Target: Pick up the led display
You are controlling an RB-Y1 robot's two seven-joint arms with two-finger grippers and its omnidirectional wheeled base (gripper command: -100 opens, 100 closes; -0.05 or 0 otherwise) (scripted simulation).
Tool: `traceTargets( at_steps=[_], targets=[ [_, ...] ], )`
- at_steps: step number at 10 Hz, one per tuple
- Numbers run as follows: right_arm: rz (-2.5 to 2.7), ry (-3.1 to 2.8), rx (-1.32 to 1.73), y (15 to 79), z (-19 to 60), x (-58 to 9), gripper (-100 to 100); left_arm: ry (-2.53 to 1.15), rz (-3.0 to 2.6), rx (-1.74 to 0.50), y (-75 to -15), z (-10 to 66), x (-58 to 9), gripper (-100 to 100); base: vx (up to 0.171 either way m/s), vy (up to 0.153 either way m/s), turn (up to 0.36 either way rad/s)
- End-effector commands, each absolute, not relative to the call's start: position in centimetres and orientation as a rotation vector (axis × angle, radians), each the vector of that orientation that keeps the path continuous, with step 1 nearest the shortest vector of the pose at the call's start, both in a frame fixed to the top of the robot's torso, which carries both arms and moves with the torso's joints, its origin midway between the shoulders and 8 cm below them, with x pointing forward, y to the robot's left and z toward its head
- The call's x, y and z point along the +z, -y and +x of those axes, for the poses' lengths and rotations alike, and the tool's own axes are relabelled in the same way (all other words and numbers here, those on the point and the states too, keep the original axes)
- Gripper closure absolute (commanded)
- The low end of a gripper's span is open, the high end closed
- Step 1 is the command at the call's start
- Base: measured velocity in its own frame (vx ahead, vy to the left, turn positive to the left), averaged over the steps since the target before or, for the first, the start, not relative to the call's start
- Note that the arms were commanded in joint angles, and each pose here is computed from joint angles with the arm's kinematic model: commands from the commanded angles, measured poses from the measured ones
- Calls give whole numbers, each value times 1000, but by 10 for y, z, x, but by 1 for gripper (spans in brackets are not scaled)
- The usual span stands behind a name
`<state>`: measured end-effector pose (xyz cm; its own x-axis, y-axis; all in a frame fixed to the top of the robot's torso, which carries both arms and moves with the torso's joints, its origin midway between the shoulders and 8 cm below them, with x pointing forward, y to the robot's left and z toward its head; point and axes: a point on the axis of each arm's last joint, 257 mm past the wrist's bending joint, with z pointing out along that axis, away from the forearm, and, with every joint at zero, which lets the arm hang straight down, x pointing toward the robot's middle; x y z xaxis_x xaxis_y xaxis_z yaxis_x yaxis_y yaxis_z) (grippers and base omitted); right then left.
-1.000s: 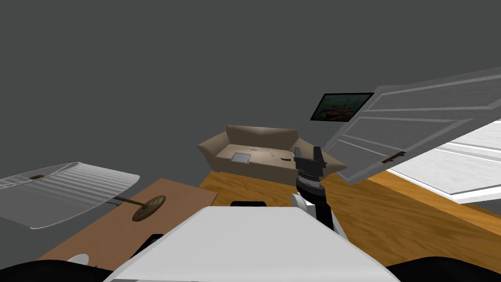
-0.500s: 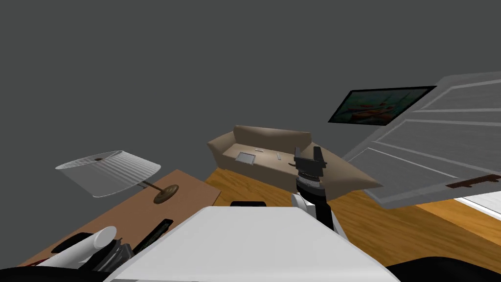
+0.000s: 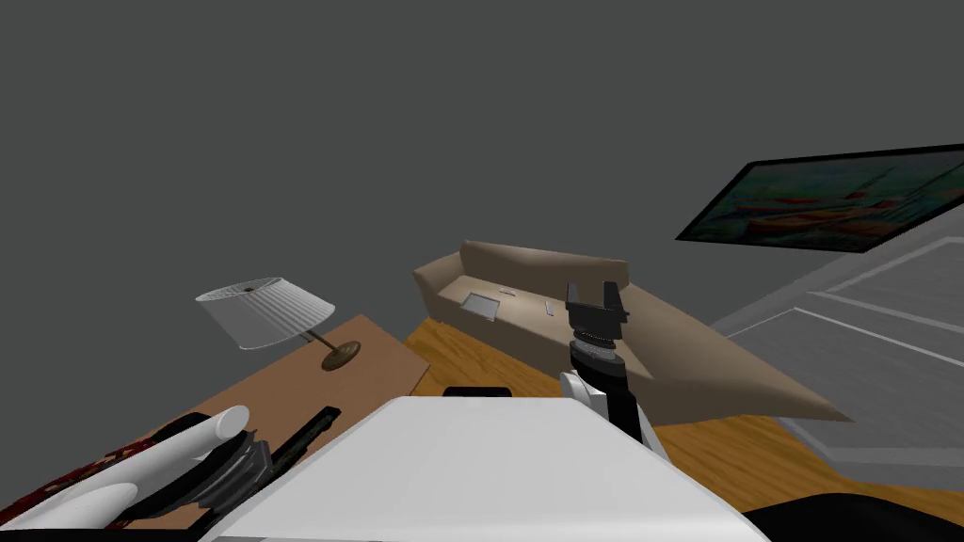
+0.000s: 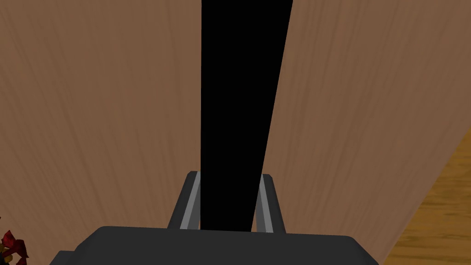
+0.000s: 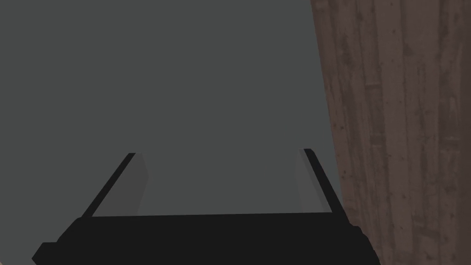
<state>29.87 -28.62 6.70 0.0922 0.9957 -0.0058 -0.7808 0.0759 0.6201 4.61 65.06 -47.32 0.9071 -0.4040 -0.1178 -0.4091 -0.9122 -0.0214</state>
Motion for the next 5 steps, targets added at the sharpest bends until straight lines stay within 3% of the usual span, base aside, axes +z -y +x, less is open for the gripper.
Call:
traceTargets(
  at_steps=[1,3,4,5],
  targets=[
    [536,-497,1417,286,299,67,0,-671,-3008,193,-654,49,-472,100,16,-15,-32],
    [537,-497,1417,286,299,67,0,-718,-2996,202,-657,65,-466,100,35,-19,215],
    [537,-497,1417,286,299,67,0,-703,-3003,192,-655,63,-465,100,11,-12,30],
    [536,-497,1417,286,299,67,0,-706,-3003,198,-656,63,-465,0,0,0,0]
  ],
)
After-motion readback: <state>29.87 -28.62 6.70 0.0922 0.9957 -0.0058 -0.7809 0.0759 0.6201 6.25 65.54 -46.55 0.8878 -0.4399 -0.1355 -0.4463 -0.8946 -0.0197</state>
